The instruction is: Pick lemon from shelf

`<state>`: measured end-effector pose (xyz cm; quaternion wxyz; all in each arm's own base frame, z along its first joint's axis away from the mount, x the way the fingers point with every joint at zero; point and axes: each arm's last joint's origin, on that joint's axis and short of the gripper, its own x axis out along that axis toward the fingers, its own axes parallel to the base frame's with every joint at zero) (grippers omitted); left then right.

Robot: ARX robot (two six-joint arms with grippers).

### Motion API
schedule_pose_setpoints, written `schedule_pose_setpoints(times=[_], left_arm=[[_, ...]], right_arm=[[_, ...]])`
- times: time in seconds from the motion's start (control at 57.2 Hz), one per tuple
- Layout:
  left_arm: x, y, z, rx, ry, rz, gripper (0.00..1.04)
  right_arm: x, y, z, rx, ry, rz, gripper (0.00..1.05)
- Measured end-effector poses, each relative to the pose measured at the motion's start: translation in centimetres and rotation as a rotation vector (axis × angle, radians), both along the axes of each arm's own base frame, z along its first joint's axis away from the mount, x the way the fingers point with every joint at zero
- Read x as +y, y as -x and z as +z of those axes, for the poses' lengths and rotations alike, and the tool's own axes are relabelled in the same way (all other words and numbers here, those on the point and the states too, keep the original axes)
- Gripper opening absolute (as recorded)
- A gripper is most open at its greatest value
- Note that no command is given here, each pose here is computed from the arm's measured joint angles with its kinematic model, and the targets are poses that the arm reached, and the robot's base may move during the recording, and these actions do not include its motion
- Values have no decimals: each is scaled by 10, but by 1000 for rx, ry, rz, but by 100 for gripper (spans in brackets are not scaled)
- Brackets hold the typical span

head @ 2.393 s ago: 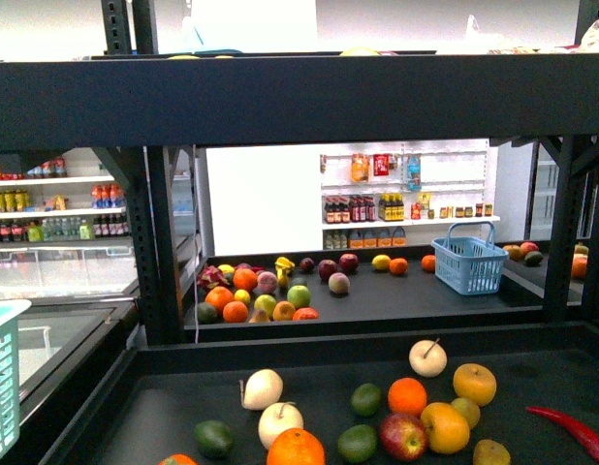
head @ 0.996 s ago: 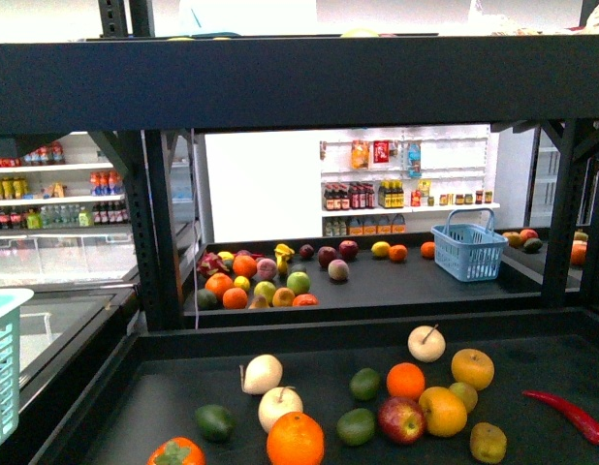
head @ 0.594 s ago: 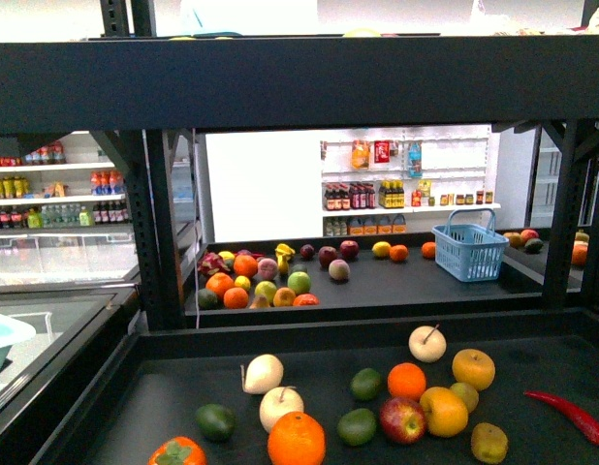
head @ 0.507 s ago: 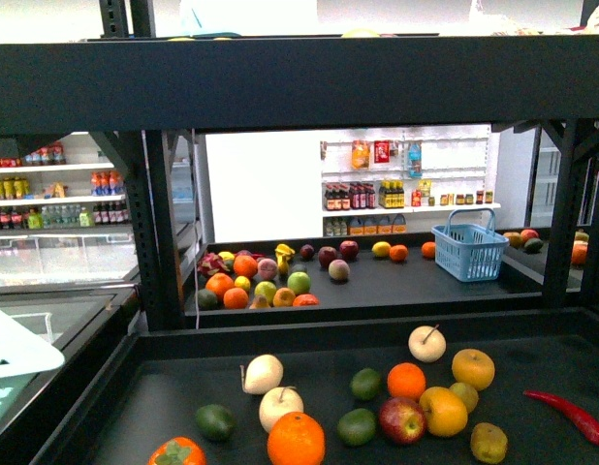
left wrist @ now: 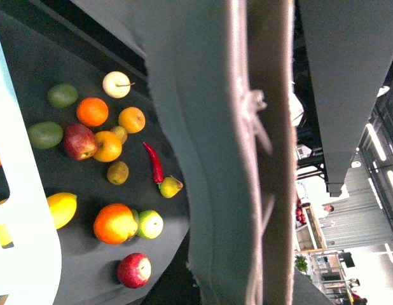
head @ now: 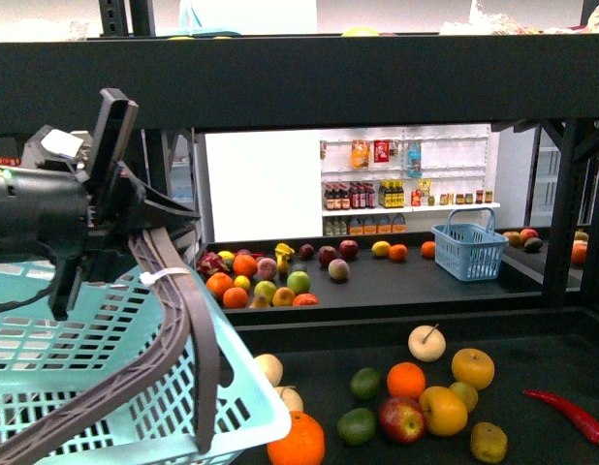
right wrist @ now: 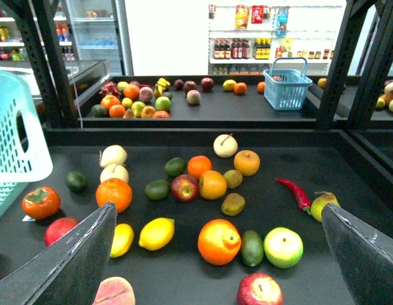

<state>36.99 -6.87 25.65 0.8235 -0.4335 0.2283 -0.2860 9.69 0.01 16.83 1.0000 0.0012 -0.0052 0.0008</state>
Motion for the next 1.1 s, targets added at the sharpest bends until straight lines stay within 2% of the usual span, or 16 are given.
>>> schedule_pose_setpoints(times=[0.14,0.349,0.646,0.961,1.013,1.101], left_arm=[[-29,-9,2,-15,3,-62,8],[-57,-12,-2,0,28,-97,8],[-76,-15,-13,42,57,-85,8],[-81,-18,-19,76,40,-61,8],[-81,-18,-19,75,39,-60,8],[-81,-18,-18,70,38,-57,8]], right_arm=[[0,0,0,0,0,0,97],[0,0,0,0,0,0,97],[0,0,0,0,0,0,97],[0,0,0,1,0,-1,97],[-1,-1,-2,75,-45,-33,97],[-6,-15,-3,342,-235,-84,97]])
